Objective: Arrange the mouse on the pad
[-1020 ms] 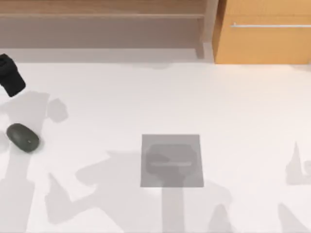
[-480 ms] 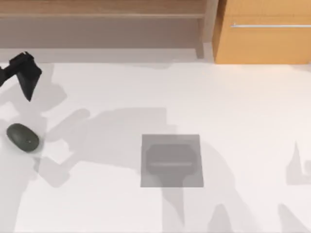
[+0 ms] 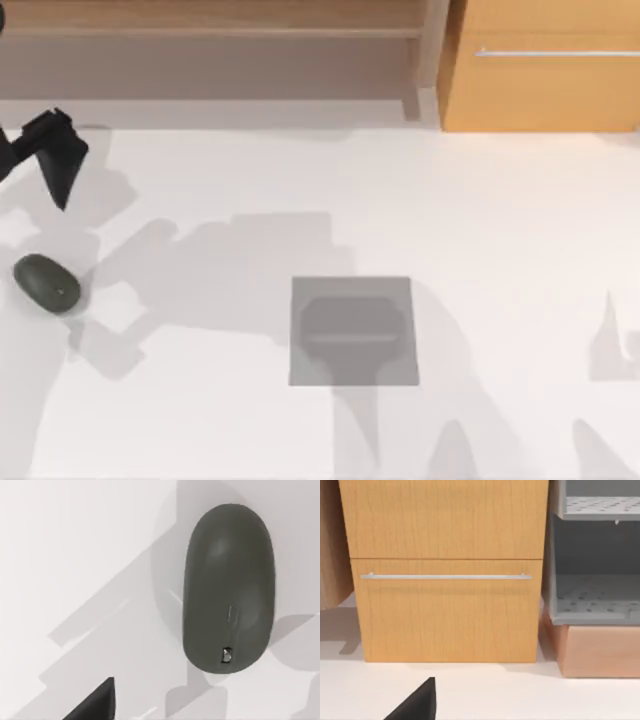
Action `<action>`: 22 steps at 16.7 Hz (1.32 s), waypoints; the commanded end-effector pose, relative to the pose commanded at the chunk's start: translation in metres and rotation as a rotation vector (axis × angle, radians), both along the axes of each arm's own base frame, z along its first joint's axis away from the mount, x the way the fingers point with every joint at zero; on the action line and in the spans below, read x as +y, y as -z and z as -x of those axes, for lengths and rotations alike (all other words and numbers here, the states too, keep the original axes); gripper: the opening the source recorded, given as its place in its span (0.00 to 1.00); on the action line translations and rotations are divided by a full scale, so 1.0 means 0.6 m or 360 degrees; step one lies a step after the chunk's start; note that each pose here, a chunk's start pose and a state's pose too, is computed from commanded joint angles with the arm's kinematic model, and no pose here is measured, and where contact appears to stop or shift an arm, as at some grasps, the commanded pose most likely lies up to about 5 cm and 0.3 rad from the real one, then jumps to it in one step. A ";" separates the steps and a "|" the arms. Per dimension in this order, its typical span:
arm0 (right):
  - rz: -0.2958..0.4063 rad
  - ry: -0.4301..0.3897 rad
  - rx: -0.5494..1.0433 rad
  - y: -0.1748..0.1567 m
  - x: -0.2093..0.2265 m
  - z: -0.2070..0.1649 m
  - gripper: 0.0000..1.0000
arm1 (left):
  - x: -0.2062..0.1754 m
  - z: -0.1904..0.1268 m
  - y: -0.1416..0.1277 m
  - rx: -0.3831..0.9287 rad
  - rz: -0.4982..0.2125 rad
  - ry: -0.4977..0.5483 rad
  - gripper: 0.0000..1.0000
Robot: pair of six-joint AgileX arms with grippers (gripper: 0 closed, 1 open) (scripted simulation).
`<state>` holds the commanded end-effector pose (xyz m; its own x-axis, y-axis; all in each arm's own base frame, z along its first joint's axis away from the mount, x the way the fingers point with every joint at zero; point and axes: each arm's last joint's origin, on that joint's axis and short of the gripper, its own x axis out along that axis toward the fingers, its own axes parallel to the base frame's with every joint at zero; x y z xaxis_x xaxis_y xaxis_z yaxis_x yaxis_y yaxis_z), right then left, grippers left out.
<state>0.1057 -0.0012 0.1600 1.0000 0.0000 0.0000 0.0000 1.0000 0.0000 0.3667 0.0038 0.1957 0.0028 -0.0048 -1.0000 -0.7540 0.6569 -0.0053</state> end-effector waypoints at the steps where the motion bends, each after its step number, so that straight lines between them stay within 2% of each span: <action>1: 0.0000 0.0000 0.0000 0.000 0.000 0.000 1.00 | 0.000 0.000 0.008 0.0005 0.0000 0.0000 1.00; 9: 0.0000 0.0000 0.0000 0.000 0.000 0.000 1.00 | -0.001 -0.003 0.153 -0.0006 0.0000 0.0000 1.00; 14: 0.0000 0.0000 0.0000 0.000 0.000 0.000 1.00 | -0.002 -0.001 0.165 0.0003 0.0000 0.0000 1.00; 22: 0.0000 0.0000 0.0000 0.000 0.000 0.000 1.00 | -0.002 -0.001 0.165 0.0003 0.0000 0.0000 0.40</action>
<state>0.1057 -0.0012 0.1600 1.0000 0.0000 0.0000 0.0000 1.0000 0.0000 0.3672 0.0028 0.0965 0.0011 -0.0047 -1.0000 -0.7540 0.6568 -0.0039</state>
